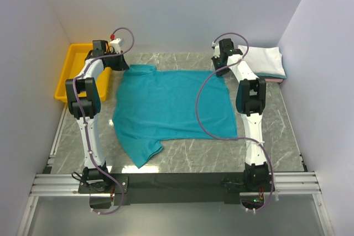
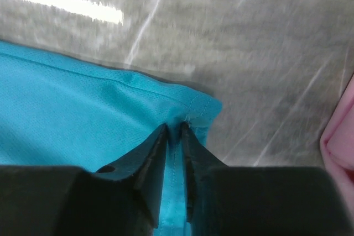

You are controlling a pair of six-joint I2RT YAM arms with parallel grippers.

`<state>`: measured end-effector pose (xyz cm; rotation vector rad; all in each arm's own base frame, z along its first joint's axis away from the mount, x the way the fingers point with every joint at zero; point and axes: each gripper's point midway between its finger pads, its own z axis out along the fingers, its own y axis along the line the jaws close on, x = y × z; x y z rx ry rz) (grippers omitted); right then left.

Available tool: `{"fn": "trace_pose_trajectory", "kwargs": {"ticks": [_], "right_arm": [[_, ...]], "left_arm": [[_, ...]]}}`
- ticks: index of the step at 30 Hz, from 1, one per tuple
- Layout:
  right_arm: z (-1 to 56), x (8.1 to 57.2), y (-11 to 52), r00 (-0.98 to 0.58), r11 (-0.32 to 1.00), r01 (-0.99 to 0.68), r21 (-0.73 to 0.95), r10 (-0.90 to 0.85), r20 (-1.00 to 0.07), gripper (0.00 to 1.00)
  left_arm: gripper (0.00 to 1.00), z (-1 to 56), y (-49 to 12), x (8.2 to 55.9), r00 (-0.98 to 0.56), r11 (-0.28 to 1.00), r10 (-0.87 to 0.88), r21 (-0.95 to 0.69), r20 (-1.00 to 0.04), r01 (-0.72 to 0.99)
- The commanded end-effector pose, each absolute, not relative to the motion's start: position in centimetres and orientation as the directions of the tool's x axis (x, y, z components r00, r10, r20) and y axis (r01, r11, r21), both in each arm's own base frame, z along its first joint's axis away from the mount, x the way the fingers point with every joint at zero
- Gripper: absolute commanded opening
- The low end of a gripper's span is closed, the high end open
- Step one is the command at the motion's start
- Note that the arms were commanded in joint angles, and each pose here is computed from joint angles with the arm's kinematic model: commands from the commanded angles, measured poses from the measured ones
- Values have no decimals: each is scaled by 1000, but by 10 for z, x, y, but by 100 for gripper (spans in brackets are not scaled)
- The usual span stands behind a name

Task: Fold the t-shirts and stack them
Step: Flatten the tshirt out

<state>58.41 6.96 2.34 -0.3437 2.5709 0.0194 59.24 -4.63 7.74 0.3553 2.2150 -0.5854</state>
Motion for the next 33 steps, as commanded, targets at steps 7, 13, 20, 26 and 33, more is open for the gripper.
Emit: {"fn": "trace_pose_trajectory", "kwargs": {"ticks": [7,13,20,26,33], "right_arm": [[69,573,54,-809,977,-213,-32,-194,-555,57],[68,595,60,-784,980,-198,-4,-161,-600,57],[62,611,62,-758,986,-169,13,-121,-642,56],[51,613,65,-771,986,-165,30,-110,-628,47],[42,612,58,-779,990,-143,12,-105,-618,21]], "left_arm": [[0,100,-52,599,-598,835,60,-288,-800,469],[0,98,-52,601,-597,836,57,-289,-800,466],[0,95,-51,601,-600,836,58,-289,-798,466],[0,93,-51,603,-606,837,53,-296,-794,461],[0,91,-51,603,-607,838,49,-298,-793,457]]}}
